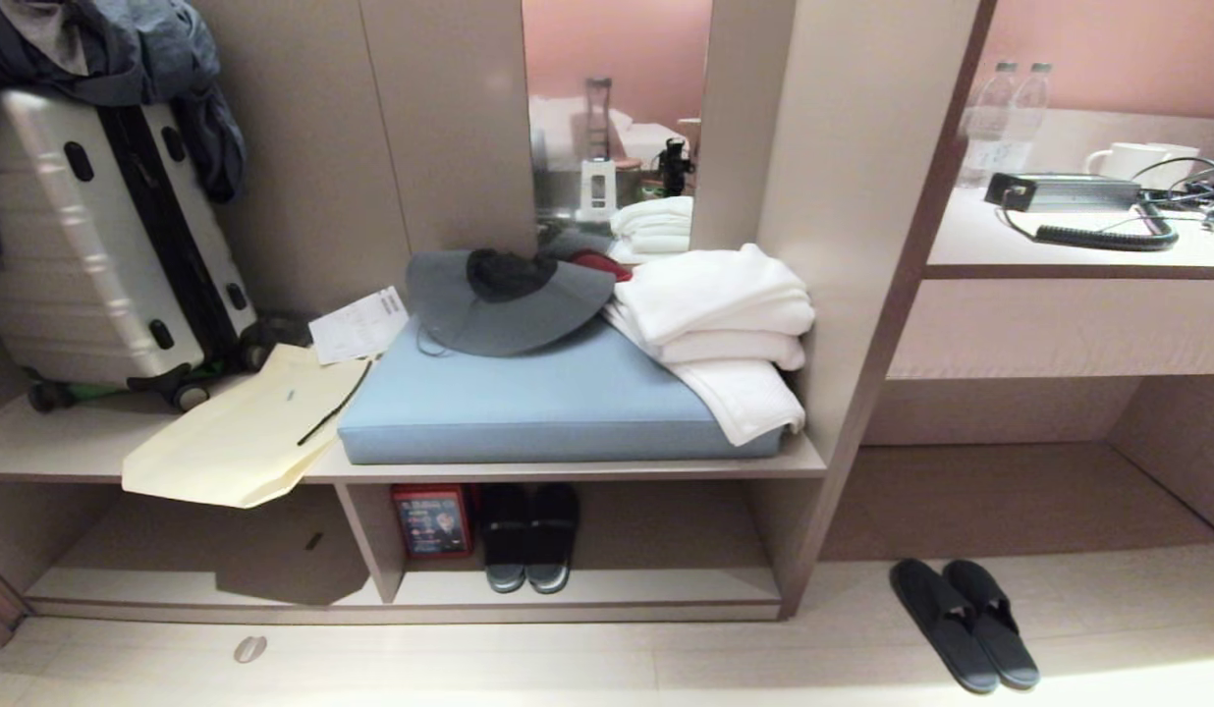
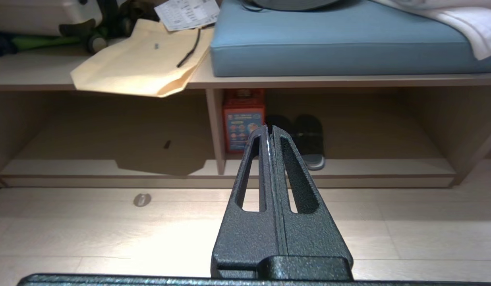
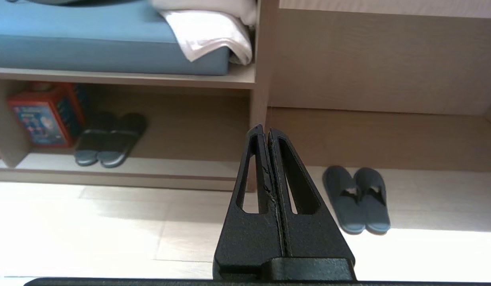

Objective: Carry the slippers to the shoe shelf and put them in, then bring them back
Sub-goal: Pick up the slippers on the floor

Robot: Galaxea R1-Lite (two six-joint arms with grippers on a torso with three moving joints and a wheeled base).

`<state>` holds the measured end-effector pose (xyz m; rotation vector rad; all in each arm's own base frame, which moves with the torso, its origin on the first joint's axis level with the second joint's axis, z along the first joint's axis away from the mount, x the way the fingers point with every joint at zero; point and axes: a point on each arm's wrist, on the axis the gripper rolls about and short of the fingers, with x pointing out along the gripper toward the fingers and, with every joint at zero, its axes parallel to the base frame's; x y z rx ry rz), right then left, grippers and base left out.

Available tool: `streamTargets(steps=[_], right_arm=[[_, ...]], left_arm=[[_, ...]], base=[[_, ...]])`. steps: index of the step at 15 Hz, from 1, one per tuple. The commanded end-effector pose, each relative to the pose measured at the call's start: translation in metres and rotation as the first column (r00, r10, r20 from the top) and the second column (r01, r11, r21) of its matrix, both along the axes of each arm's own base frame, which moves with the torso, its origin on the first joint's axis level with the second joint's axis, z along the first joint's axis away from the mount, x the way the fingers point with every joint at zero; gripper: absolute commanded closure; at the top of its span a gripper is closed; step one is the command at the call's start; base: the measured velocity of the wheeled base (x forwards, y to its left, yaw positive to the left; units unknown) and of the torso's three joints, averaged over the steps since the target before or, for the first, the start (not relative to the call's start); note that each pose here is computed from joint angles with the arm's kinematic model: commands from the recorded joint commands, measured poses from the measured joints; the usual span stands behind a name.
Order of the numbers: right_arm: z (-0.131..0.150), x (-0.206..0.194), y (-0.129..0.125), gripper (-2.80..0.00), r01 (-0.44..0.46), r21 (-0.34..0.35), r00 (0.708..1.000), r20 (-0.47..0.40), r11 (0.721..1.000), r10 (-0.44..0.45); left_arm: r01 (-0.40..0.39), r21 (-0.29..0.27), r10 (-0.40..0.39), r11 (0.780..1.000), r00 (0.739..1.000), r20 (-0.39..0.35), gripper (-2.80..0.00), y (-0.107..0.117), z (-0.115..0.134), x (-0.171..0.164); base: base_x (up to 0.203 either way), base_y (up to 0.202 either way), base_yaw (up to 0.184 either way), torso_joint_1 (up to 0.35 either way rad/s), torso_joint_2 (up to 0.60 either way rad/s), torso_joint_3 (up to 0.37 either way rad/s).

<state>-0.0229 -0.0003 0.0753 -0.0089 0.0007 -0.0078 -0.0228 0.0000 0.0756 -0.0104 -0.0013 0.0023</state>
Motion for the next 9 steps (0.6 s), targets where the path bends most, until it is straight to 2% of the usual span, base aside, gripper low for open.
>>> streamTargets(steps=[1,9], right_arm=[[0.0,0.0,0.0,0.0,0.0,0.0,1.0,0.001,1.0,0.0],[0.0,0.0,0.0,0.0,0.001,0.0,1.0,0.001,1.0,-0.001]], left_arm=[[0.0,0.0,0.0,1.0,1.0,-0.001,0.0,0.0,0.0001,0.0001],[0.001,0.0,-0.001,1.0,1.0,0.0,0.0,0.0,0.0,0.0]], base=[[0.0,-0.199,0.001,0.002,0.0,0.002],[0.0,-0.197,0.004,0.002,0.0,0.002]])
